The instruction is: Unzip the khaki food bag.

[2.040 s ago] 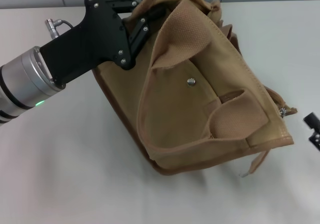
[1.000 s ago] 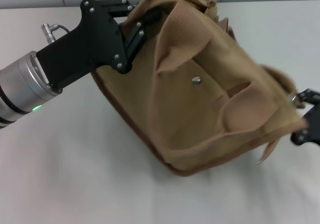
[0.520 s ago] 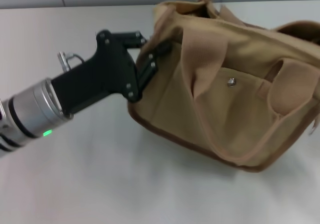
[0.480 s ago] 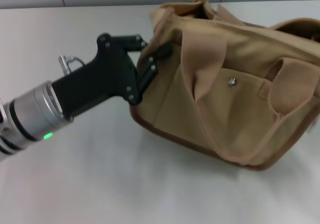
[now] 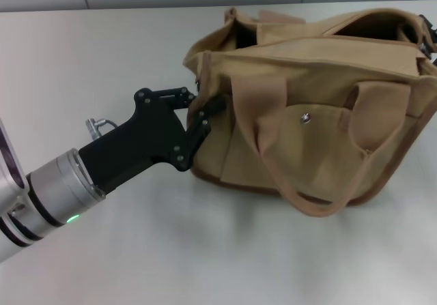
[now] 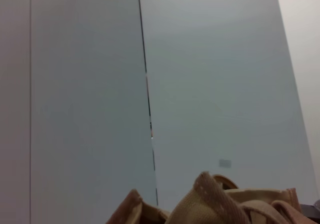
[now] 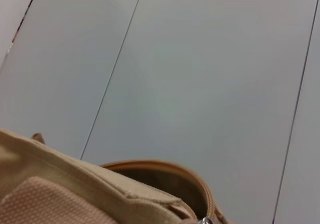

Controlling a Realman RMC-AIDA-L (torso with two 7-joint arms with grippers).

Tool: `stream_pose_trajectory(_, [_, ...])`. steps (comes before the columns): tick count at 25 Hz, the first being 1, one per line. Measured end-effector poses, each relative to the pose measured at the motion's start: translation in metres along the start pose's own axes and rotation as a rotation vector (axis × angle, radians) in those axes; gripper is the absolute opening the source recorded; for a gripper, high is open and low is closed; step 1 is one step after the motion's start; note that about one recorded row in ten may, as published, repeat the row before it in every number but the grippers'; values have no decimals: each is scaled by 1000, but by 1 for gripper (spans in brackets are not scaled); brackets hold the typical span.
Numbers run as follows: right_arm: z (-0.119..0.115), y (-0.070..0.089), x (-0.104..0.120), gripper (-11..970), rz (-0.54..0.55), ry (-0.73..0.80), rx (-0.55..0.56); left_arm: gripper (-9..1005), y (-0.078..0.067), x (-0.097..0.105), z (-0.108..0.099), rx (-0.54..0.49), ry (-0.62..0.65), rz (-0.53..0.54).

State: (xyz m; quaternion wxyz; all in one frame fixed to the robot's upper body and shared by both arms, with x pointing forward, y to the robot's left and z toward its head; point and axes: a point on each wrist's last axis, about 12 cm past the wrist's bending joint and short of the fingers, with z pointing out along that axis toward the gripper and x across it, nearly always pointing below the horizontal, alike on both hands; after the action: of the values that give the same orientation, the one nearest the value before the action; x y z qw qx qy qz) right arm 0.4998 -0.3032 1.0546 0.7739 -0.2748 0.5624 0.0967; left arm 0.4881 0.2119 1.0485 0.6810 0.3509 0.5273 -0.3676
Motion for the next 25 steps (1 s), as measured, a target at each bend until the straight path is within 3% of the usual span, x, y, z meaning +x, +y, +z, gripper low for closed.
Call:
stream_pose_trajectory(7, [-8, 10, 4, 208, 45, 10, 21, 79, -2, 3, -5, -5, 16, -9])
stream_pose_trajectory(12, [-21, 11, 3, 413, 59, 1, 56, 291, -3, -2, -14, -14, -20, 16])
stream_pose_trajectory(20, [-68, 1, 0, 575, 100, -13, 289, 612, 1, -20, -58, -118, -115, 82])
stream_pose_trajectory(23, [-90, 0, -9, 636, 186, -82, 354, 729, 3, -27, -65, -108, -141, 72])
stream_pose_trajectory(25, [-99, 1, -15, 708, 261, -110, 298, 772, 4, -31, -66, -50, -140, 41])
